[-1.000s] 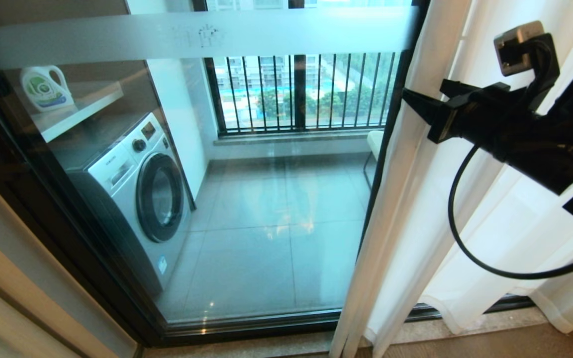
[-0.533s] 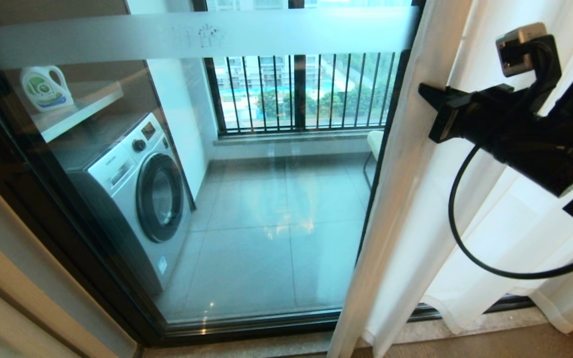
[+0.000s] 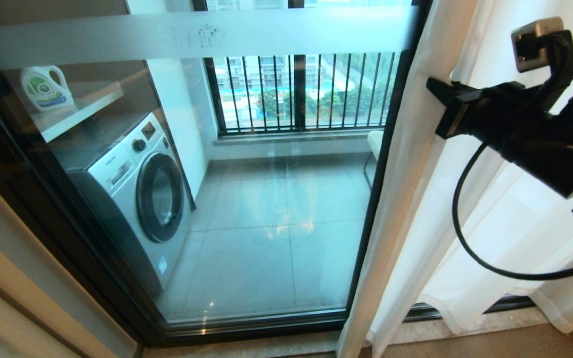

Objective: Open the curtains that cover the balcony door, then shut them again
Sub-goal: Pull the inner curtains open on both sides

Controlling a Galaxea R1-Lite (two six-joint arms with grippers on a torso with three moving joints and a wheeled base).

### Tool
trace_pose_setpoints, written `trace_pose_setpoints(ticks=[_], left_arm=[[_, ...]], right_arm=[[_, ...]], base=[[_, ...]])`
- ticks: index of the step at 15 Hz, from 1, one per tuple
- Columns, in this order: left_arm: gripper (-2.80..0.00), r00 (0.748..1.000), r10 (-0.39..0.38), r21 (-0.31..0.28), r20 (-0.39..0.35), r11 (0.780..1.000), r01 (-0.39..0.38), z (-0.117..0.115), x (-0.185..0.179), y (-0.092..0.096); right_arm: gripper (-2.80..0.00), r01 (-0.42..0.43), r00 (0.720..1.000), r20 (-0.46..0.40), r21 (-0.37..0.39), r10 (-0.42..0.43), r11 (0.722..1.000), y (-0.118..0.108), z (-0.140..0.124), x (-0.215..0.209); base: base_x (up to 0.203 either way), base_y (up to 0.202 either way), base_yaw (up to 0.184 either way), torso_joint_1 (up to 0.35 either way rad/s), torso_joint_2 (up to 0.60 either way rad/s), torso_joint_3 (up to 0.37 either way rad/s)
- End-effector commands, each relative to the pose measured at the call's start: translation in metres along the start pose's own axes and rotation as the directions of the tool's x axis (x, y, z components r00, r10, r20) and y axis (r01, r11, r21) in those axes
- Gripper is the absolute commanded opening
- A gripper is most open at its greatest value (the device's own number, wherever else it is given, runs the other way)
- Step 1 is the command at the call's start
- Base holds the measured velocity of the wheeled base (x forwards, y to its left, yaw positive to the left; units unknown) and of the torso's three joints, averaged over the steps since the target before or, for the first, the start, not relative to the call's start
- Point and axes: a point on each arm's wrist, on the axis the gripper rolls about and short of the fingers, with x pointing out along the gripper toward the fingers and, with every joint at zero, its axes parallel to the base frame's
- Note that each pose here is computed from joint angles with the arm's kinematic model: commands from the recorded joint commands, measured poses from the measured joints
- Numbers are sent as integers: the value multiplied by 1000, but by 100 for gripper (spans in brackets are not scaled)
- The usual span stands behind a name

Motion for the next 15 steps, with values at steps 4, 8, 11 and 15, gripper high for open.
trace_pose_setpoints(ticks=[4,8,11,15], left_arm=[[-280,1000,-1,-1,1,1000,1,0,0,0],[-280,1000,-1,-1,2,1000,1,0,0,0],[-280,1000,-1,-1,1,1000,1,0,0,0],[-280,1000,1,-1,1,1000,-1,0,0,0]], right_arm=[[-280,97,995,13,1,-97,995,-3,8,-7],[-280,98,995,23,2,-98,995,-4,13,-11],[-280,99,995,27,1,-99,995,-4,15,-14],[-280,103,994,36,1,-103,995,-4,14,-19]], base=[[0,0,0,0,0,0],[0,0,0,0,0,0],[0,0,0,0,0,0],[0,0,0,0,0,0]])
